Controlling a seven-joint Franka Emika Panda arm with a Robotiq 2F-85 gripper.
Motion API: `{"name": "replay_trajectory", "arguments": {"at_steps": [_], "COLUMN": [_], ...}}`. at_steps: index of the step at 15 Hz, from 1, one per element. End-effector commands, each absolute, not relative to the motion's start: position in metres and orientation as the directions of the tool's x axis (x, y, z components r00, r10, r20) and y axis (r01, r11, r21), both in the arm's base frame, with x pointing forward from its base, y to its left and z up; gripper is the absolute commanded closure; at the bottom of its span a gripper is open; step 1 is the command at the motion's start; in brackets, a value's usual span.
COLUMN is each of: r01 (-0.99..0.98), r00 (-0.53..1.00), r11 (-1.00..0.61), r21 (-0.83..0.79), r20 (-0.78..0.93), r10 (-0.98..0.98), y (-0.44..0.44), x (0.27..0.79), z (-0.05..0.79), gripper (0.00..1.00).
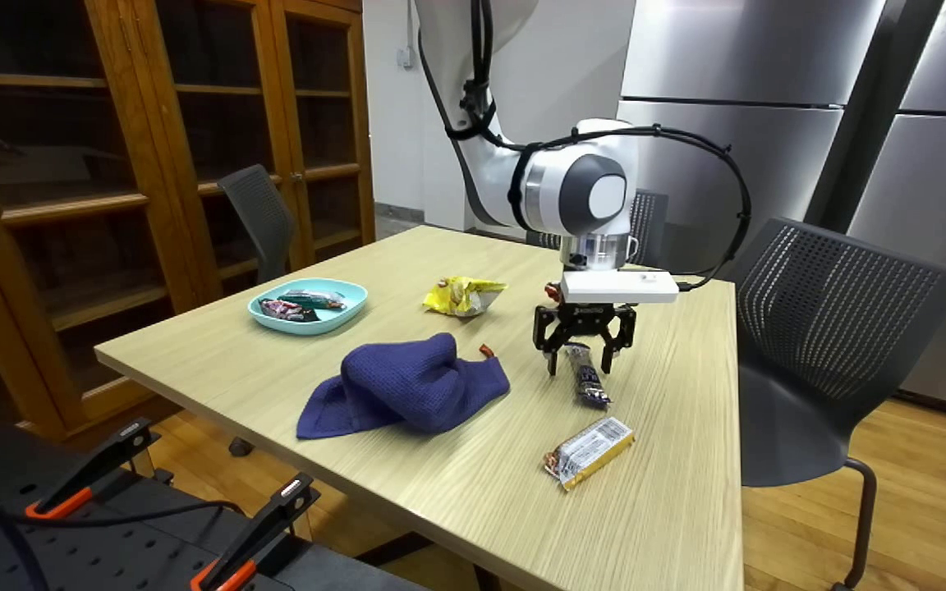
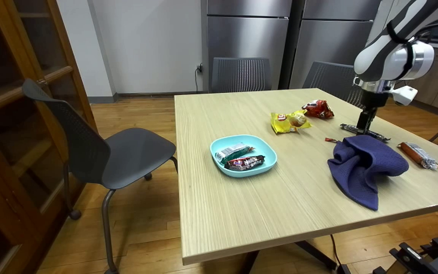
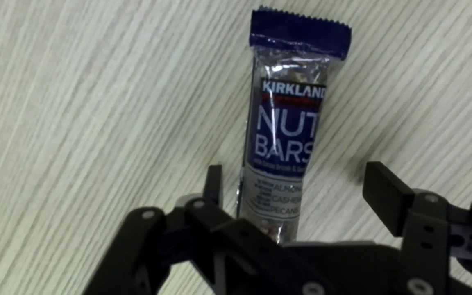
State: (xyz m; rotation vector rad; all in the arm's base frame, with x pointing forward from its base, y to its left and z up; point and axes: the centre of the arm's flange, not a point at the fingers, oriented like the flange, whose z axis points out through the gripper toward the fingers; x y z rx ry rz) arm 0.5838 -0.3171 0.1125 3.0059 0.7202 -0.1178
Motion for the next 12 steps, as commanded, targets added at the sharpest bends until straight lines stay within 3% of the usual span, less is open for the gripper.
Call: {"name": "replay_trajectory", "arguments": {"at_steps": [1, 8, 12], "r01": [0.432, 0.43, 0.427], "r00": [0.9, 0.901, 0.901], "r11": [-0.902, -0.903, -0.903], "r21": [0.012, 0.007, 0.042], "r20": [-0.075, -0.077, -0.099], "r10": [0.43, 0.428, 0.422], "y": [-0.324, -0.326, -0.322], "x": [0.593, 0.593, 0.588], "z": [0.117, 0.121, 0.139], "gripper": [0.44, 0.97, 0.95]}}
